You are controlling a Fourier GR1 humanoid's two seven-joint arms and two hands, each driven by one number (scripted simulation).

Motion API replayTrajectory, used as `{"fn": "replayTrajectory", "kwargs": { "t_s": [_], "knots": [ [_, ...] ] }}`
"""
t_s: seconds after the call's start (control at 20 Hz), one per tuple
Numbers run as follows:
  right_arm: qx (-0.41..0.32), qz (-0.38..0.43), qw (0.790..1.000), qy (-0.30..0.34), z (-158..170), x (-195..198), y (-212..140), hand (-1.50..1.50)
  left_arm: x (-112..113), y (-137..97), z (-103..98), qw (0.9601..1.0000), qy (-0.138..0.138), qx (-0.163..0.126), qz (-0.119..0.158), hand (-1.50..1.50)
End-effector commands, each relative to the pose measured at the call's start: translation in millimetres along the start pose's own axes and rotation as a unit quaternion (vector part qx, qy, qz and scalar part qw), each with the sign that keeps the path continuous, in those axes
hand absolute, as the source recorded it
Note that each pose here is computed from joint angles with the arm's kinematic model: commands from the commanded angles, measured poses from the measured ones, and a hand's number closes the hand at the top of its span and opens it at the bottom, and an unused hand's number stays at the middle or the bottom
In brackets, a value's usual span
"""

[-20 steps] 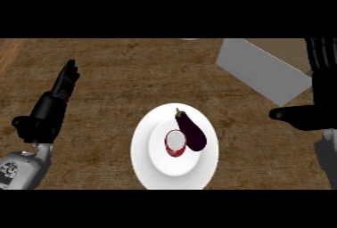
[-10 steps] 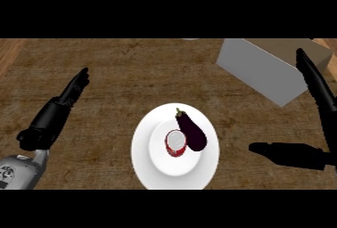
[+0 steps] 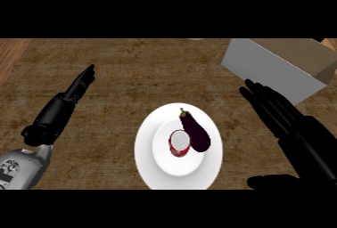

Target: Pick the can from the plate and place it in the cardboard box

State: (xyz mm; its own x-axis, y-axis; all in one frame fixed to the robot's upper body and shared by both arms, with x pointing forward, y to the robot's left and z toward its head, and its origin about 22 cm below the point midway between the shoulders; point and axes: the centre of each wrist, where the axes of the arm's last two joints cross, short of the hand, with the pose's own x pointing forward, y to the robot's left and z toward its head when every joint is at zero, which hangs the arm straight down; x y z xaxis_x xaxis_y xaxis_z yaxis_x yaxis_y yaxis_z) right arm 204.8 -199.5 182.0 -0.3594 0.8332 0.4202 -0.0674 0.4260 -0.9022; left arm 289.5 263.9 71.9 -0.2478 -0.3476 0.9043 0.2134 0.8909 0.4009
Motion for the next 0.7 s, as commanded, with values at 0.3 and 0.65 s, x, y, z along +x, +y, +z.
{"fn": "replayTrajectory", "kwargs": {
  "t_s": [0.3,0.65],
  "knots": [
    [0.144,0.152,0.976,0.059,-21,78,23,-1.5,7,-11,-12,0.9999,-0.003,-0.013,0.004,0.0],
    [0.193,0.153,0.965,0.093,-44,126,61,-1.5,-14,-4,-4,0.9999,0.004,-0.006,0.007,0.0]
  ]
}}
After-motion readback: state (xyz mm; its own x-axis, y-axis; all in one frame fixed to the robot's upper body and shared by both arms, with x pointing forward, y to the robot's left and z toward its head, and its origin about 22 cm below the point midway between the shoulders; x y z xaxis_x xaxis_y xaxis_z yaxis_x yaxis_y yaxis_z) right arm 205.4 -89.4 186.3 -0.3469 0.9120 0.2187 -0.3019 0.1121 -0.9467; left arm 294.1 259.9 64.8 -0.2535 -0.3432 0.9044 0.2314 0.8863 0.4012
